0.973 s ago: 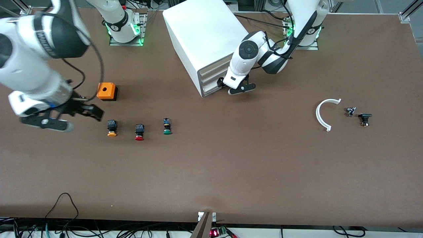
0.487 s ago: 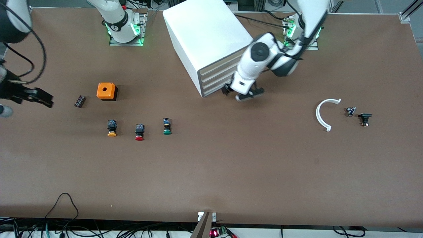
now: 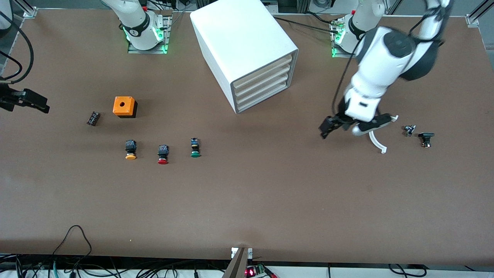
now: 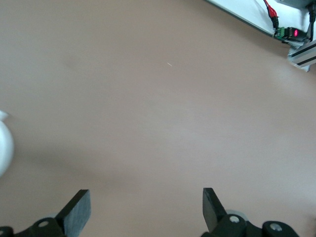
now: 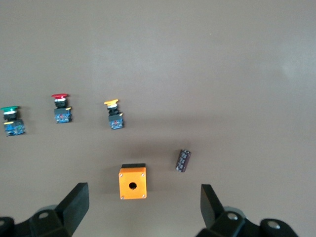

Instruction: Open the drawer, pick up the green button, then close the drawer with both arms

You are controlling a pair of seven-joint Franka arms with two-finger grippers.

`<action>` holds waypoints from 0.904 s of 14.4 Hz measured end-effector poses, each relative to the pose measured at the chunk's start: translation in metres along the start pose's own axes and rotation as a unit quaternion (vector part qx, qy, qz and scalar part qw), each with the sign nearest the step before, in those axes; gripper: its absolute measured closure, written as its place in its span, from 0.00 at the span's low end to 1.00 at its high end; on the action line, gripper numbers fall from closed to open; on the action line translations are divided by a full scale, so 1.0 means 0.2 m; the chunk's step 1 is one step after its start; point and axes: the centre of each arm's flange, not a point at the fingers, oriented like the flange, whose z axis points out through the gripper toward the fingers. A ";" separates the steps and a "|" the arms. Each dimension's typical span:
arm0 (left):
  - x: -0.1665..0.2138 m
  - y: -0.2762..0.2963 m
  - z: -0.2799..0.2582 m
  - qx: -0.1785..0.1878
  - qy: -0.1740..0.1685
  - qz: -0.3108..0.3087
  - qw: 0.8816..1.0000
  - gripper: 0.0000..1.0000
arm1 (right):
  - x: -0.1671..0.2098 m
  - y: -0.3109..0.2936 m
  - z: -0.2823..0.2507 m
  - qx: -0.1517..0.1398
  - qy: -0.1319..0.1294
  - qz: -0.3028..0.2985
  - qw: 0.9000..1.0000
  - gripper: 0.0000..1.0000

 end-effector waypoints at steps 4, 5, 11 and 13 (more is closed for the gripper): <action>0.22 -0.50 -0.67 0.041 -0.021 0.108 0.993 0.00 | -0.17 0.00 -0.05 0.009 -0.002 0.037 0.999 0.00; 0.26 -0.58 -0.73 0.041 -0.024 0.125 0.991 0.00 | -0.17 -0.01 -0.05 0.009 -0.003 0.033 0.999 0.00; 0.30 -0.66 -0.78 0.044 -0.058 0.167 0.983 0.00 | -0.19 -0.01 -0.03 0.010 -0.007 0.016 1.000 0.00; 0.30 -0.64 -0.78 0.044 -0.060 0.170 0.983 0.00 | -0.19 -0.01 -0.03 0.010 -0.007 0.016 1.000 0.00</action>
